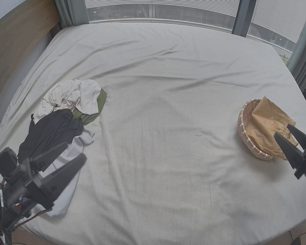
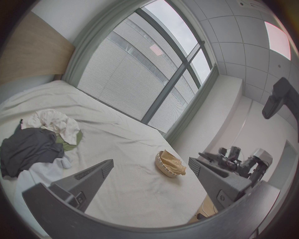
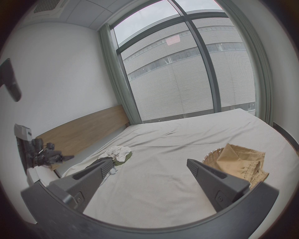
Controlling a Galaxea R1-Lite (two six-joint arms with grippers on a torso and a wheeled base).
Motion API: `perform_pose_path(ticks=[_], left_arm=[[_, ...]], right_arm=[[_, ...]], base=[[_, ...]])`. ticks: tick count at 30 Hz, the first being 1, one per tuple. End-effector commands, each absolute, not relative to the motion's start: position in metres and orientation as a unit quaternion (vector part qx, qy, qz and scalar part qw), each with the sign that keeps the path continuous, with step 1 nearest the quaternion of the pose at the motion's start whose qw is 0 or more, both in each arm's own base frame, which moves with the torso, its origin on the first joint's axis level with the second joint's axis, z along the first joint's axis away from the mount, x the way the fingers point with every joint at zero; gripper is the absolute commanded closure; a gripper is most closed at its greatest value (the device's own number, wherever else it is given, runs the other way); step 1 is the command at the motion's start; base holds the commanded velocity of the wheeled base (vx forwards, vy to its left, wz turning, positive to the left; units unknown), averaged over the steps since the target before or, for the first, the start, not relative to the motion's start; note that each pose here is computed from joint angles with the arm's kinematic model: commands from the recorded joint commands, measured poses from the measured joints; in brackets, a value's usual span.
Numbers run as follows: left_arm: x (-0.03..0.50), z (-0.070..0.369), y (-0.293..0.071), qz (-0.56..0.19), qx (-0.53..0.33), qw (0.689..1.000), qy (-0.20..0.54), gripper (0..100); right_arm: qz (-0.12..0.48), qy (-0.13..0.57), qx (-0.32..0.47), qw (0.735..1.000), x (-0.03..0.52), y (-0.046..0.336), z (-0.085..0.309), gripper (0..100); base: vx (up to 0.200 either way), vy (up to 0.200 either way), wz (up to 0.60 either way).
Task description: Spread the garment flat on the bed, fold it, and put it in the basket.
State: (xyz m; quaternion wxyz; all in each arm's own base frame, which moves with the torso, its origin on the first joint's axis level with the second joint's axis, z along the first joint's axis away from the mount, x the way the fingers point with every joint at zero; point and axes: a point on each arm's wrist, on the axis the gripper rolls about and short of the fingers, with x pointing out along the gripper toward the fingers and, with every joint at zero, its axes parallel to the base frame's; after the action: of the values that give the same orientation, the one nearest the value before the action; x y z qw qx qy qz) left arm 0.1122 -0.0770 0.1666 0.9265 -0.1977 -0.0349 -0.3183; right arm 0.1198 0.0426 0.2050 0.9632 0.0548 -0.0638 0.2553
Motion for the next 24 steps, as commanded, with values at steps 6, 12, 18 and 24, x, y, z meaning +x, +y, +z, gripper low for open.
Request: perform_pose_path(ticks=[6, 12, 18, 24], left_arm=[[0.011, 0.127, -0.005, -0.159, -0.173, 0.971, -0.029, 0], [-0.015, 0.09, -0.004, -0.115, -0.134, 0.984, 0.004, 0], [-0.022, 0.084, -0.005, -0.094, -0.116, 0.989, -0.002, 0], [-0.022, 0.083, -0.003, -0.048, -0.019, 0.999, -0.011, 0]], right_arm=[[0.21, -0.142, 0.041, 0.966, -0.001, 0.006, 0.162, 0], [0.211, -0.099, 0.029, 0.972, -0.028, 0.006, 0.127, 0], [0.16, -0.074, 0.013, 0.984, -0.027, 0.008, 0.106, 0], [0.035, -0.033, -0.056, 0.997, -0.022, 0.002, 0.083, 0]], base=[[0.0, 0.0, 0.0], [0.0, 0.0, 0.0], [0.0, 0.0, 0.0], [0.0, 0.0, 0.0]])
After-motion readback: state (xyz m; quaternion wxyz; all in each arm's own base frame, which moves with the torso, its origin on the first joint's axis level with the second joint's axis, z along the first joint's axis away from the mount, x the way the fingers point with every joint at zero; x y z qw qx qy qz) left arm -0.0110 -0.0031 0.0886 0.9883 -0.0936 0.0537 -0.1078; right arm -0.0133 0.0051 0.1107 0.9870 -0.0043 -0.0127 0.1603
